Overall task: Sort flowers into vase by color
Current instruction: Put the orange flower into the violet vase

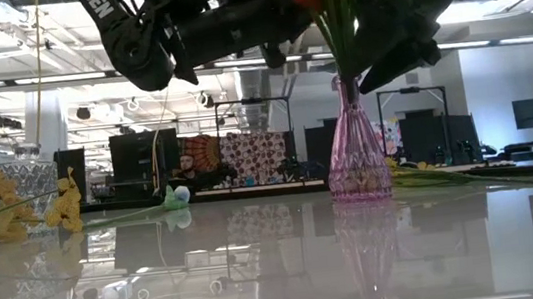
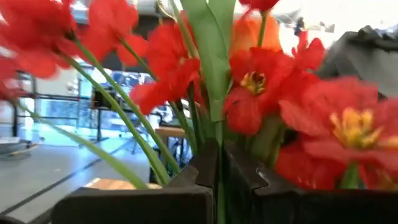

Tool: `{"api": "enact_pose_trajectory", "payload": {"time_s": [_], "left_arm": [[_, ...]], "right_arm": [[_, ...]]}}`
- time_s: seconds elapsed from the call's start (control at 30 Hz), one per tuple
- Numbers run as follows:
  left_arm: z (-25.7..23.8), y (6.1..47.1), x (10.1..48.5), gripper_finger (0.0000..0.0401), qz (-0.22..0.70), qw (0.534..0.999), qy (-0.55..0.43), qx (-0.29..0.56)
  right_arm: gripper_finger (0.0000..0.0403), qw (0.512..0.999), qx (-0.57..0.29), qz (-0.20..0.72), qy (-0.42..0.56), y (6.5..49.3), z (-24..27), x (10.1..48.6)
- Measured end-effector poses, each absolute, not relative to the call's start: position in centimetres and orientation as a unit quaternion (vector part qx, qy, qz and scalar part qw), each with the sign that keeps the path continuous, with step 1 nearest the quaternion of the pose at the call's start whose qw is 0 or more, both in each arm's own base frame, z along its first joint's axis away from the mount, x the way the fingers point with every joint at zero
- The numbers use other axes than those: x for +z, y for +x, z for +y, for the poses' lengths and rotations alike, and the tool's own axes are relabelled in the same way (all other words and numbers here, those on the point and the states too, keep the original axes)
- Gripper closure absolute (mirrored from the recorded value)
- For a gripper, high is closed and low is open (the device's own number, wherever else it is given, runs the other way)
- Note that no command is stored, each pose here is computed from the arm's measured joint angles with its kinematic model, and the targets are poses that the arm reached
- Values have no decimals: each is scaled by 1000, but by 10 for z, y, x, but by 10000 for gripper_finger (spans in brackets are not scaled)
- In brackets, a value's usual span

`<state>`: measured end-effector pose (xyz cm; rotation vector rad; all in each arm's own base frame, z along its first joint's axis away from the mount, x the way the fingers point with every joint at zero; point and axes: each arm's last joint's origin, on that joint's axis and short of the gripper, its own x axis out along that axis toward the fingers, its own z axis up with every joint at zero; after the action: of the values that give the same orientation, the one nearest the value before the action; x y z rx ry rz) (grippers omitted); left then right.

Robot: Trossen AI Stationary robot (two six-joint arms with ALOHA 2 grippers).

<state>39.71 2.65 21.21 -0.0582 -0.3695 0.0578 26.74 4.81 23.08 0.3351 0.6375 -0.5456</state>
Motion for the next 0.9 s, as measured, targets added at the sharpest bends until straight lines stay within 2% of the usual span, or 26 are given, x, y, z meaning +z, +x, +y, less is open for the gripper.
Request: {"api": "enact_pose_trajectory", "payload": {"time_s": [0.23, 0.57, 0.9], "left_arm": [[25, 400, 203, 401, -130, 991, -20, 7], [26, 402, 196, 396, -99, 992, -83, 14], [25, 399, 204, 323, -59, 997, -59, -3]], "right_arm": [[127, 900, -264, 308, 162, 267, 48, 231], [127, 900, -264, 308, 162, 267, 48, 231], [127, 900, -264, 310, 159, 267, 48, 231]]}}
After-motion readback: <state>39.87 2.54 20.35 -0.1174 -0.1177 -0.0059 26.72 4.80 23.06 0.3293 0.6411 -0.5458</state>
